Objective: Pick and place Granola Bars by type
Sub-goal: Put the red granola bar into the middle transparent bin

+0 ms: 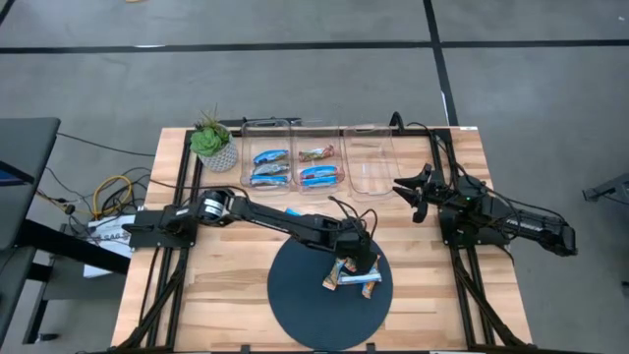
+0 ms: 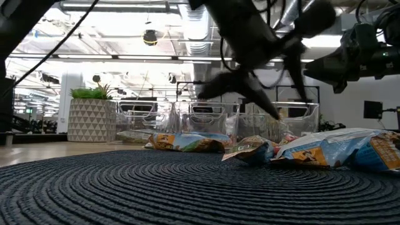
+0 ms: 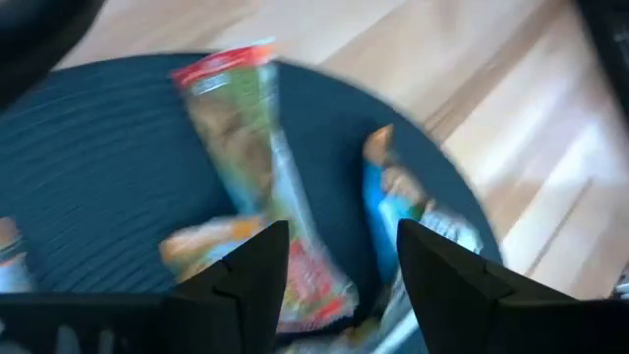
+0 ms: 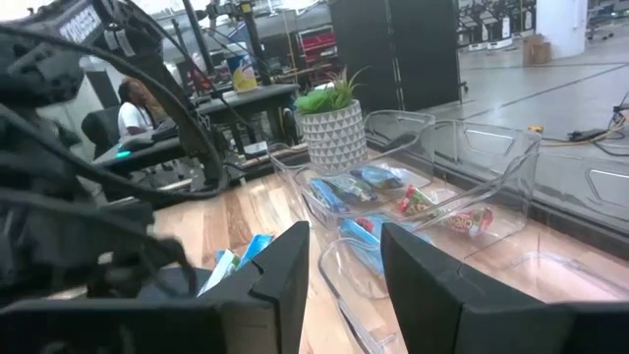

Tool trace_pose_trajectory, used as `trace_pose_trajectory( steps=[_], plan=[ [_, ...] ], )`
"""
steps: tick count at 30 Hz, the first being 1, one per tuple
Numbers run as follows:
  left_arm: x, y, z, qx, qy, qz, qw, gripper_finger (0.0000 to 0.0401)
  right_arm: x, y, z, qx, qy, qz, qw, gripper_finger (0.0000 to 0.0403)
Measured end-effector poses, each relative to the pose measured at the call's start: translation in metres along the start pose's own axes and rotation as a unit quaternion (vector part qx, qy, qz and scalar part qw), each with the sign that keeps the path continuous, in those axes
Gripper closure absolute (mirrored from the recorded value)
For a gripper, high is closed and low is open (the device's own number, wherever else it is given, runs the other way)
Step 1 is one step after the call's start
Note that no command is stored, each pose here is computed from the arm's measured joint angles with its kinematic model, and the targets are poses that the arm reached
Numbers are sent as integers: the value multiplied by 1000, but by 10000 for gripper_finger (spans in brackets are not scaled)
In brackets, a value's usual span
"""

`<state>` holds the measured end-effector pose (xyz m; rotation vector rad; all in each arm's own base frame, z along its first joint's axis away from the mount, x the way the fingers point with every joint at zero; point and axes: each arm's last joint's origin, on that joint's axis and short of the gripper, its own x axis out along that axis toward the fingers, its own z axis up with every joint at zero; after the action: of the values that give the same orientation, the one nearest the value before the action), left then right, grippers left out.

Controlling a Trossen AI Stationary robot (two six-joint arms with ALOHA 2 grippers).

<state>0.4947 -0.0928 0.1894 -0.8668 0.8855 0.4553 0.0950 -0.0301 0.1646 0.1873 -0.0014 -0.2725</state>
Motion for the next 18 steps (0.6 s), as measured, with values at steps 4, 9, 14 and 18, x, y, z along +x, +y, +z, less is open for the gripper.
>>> trace_pose_trajectory(
  steps=[4, 9, 14, 18],
  plan=[
    [14, 5, 0, 16, 11, 13, 1000, 205, 0, 0, 0, 0, 0, 0, 1000, 280],
    [27, 6, 1, 20, 22, 11, 999, 192, 0, 0, 0, 0, 0, 0, 1000, 280],
    [27, 7, 2, 38, 12, 23, 999, 190, 0, 0, 0, 0, 2, 0, 1000, 280],
    [27, 9, 4, 46, 10, 28, 998, 189, 0, 0, 0, 0, 2, 0, 1000, 280]
  ],
)
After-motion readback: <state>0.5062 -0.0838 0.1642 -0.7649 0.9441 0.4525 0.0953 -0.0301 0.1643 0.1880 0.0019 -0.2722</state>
